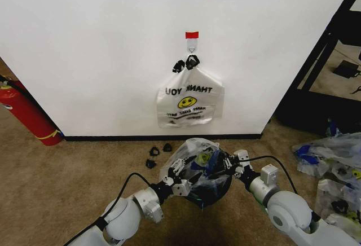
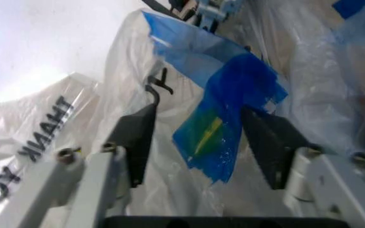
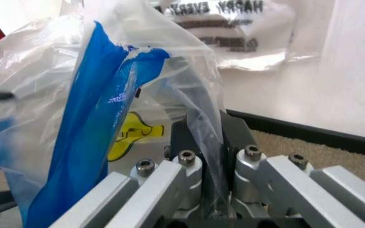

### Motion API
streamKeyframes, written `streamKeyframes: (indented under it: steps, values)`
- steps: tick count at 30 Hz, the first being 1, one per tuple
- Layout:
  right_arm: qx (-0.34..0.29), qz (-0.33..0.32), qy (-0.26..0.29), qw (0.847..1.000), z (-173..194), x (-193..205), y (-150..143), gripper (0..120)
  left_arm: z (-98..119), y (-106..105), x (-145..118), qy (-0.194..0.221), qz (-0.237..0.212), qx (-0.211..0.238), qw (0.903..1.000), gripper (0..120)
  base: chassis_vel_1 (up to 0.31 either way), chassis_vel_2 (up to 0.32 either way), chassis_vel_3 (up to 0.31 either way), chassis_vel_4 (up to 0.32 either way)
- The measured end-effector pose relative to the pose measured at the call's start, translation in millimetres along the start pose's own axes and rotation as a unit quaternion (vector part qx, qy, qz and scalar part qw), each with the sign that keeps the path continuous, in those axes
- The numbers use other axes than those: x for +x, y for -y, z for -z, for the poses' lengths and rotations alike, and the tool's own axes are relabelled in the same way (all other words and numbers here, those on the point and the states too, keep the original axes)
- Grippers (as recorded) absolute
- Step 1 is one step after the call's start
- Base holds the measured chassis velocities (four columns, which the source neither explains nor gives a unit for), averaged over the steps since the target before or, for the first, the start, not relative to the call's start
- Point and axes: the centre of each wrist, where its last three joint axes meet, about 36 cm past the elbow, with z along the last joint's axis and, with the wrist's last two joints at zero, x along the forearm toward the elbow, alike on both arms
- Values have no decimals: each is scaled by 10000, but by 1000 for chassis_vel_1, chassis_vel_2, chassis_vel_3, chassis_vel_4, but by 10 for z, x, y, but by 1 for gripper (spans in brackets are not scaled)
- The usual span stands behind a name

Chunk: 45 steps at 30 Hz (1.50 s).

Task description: Pick up the garbage bag from the wall and place it over the trash bin.

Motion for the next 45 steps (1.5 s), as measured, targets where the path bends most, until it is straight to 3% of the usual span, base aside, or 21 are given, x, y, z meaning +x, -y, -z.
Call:
streamKeyframes:
  steps: [6, 13, 15, 17, 19, 20, 23, 25, 26, 27, 29, 30, 31, 32, 34, 36, 42, 45]
  values:
    - [-56, 62, 18, 10000, 9, 12, -45, 0, -33, -3, -58, 36, 173, -162, 9997, 30, 0, 0, 0, 0]
    - [-109, 51, 5, 9999, 4, 8, -31, 0, 22, -17, -15, 21, 287, 210, 9994, 8, 0, 0, 0, 0]
    - [-116, 36, -4, 9999, -2, 0, -19, 0, 46, -16, 9, 4, 355, 573, 9977, 0, 0, 0, 0, 0]
    - [-110, 34, -20, 9999, -15, -5, -5, 0, 66, -8, 28, -3, 392, 889, 9953, 0, 0, 0, 0, 0]
    - [-44, 116, 3, 9999, -47, -13, 43, 0, 111, -6, 50, -5, 472, 1517, 9873, 0, 0, 0, 0, 0]
    - [-44, 116, 3, 9999, -47, -13, 43, 0, 111, -6, 50, -5, 472, 1517, 9873, 0, 0, 0, 0, 0]
    - [142, 356, 110, 9992, -101, -19, 156, 0, 198, -71, 55, -88, 679, 2523, 9652, 0, 0, 0, 0, 0]
    - [302, 701, 183, 9969, -117, -27, 267, 0, 260, -197, 67, -199, 927, 3336, 9379, 0, 0, 0, 0, 0]
    - [341, 789, 201, 9961, -119, -34, 297, 0, 267, -236, 76, -237, 995, 3497, 9313, 0, 0, 0, 0, 0]
    - [341, 789, 201, 9961, -119, -34, 297, 0, 267, -236, 76, -237, 995, 3497, 9313, 0, 0, 0, 0, 0]
    - [496, 1171, 356, 9912, -131, -56, 433, 0, 288, -389, 113, -415, 1219, 4074, 9041, 0, 0, 0, 0, 0]
    - [520, 1229, 386, 9903, -136, -58, 454, 0, 288, -409, 116, -440, 1247, 4150, 9002, 0, 0, 0, 0, 0]
    - [582, 1396, 488, 9873, -154, -65, 509, 0, 285, -466, 125, -542, 1334, 4363, 8882, 0, 0, 0, 0, 0]
    - [582, 1396, 488, 9873, -154, -65, 509, 0, 285, -466, 125, -542, 1334, 4363, 8882, 0, 0, 0, 0, 0]
    - [657, 1539, 628, 9839, -183, -72, 563, 0, 268, -531, 141, -738, 1469, 4585, 8733, 0, 0, 0, 0, 0]
    - [657, 1558, 668, 9833, -212, -69, 582, 0, 245, -569, 162, -937, 1568, 4678, 8648, 0, 0, 0, 0, 0]
    - [457, 1592, 802, 9829, -257, -63, 593, 0, 168, -582, 229, -1453, 1671, 4687, 8552, 0, 0, 0, 0, 0]
    - [233, 1603, 892, 9828, -276, -52, 614, 0, 140, -570, 246, -1745, 1743, 4819, 8408, 0, 0, 0, 0, 0]
